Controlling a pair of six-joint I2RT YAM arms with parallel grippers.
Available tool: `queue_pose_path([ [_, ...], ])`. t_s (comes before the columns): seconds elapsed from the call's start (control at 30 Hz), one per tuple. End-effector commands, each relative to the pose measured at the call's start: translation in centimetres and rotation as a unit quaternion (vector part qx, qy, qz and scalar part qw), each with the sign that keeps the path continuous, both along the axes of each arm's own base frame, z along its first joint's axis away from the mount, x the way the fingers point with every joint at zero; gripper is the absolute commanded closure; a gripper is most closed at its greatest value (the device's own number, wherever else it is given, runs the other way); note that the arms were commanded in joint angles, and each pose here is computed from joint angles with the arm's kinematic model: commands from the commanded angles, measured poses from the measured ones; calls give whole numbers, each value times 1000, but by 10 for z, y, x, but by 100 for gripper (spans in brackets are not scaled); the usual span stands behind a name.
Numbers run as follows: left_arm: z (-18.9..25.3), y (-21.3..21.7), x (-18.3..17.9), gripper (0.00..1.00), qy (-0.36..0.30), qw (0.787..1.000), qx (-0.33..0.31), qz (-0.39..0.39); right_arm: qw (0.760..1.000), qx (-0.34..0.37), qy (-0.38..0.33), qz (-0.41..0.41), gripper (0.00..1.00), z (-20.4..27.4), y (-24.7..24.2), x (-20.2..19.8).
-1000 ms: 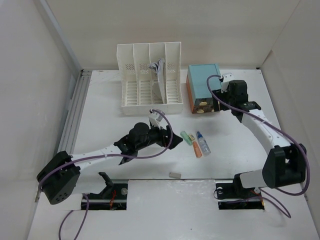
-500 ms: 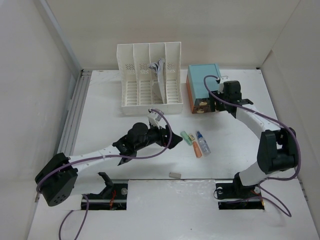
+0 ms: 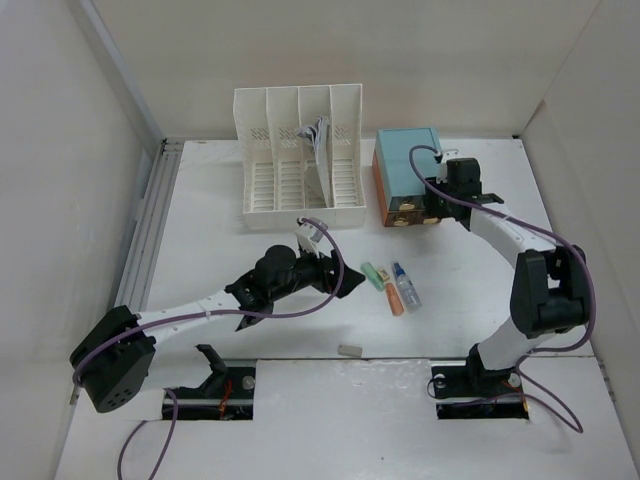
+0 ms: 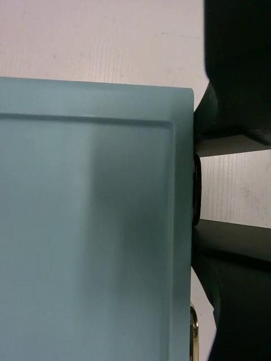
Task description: Organize the desk
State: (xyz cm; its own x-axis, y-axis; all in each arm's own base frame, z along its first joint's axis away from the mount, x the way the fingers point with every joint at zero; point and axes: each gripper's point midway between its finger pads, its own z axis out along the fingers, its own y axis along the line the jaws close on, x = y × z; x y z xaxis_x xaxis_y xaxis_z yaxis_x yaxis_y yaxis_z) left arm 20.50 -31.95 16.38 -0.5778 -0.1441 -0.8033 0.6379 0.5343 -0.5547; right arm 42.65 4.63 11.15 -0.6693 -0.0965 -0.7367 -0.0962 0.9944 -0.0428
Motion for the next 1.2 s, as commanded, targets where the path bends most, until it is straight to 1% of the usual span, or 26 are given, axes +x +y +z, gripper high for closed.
queue_pose_path([
  [0.0, 15, -2, 1, 8, -17, 1000, -20, -4, 997, 6, -73, -15, 58, 40, -2, 27],
  [0.1, 15, -2, 1, 8, -17, 1000, -20, -4, 996, 11, -84, -11, 69, 50, -2, 20],
  [0.13, 15, -2, 1, 8, -17, 1000, -20, -4, 996, 15, -89, -6, 71, 55, 0, 19],
  [0.3, 14, -1, 0, 8, -17, 1000, -20, -4, 996, 6, -92, 8, 73, 60, -3, -10],
  [0.4, 14, -1, -2, 8, -16, 1000, -20, -8, 997, 6, -67, 29, 73, 49, 0, -31],
  [0.53, 6, -2, -1, 8, -9, 1000, -12, -8, 997, 8, -52, 55, 73, 49, 6, -56],
  [0.63, 11, -4, -2, 8, -12, 1000, -16, -13, 997, 2, -38, 73, 75, 45, 9, -70],
  [0.67, 15, -6, 0, 8, -15, 1000, -20, -13, 996, -2, -41, 76, 75, 49, 8, -73],
  [0.73, 11, -6, 0, 8, -11, 1000, -16, -13, 994, -2, -54, 90, 80, 58, 12, -80],
  [0.87, 13, -12, 1, 8, -11, 1000, -16, -18, 994, -5, -52, 100, 80, 62, 16, -83],
  [0.9, 13, -14, 2, 8, -10, 1000, -15, -18, 993, -9, -59, 103, 78, 68, 16, -81],
  [0.93, 13, -17, -2, 8, -9, 999, -15, -27, 993, -9, -55, 103, 73, 66, 16, -83],
  [1.0, 15, -19, -1, 8, -10, 999, -16, -27, 993, -9, -50, 110, 54, 63, 17, -82],
  [1.03, 11, -19, 0, 8, -7, 1000, -12, -27, 992, -5, -50, 115, 41, 63, 19, -83],
  [1.1, 12, -21, 1, 8, -7, 1000, -12, -27, 991, -8, -51, 123, 21, 63, 22, -83],
  [1.13, 17, -23, 2, 8, -10, 999, -16, -27, 990, -3, -55, 128, 5, 66, 25, -84],
  [1.17, 14, -23, 4, 8, -8, 1000, -12, -22, 989, -5, -51, 136, 0, 65, 26, -86],
])
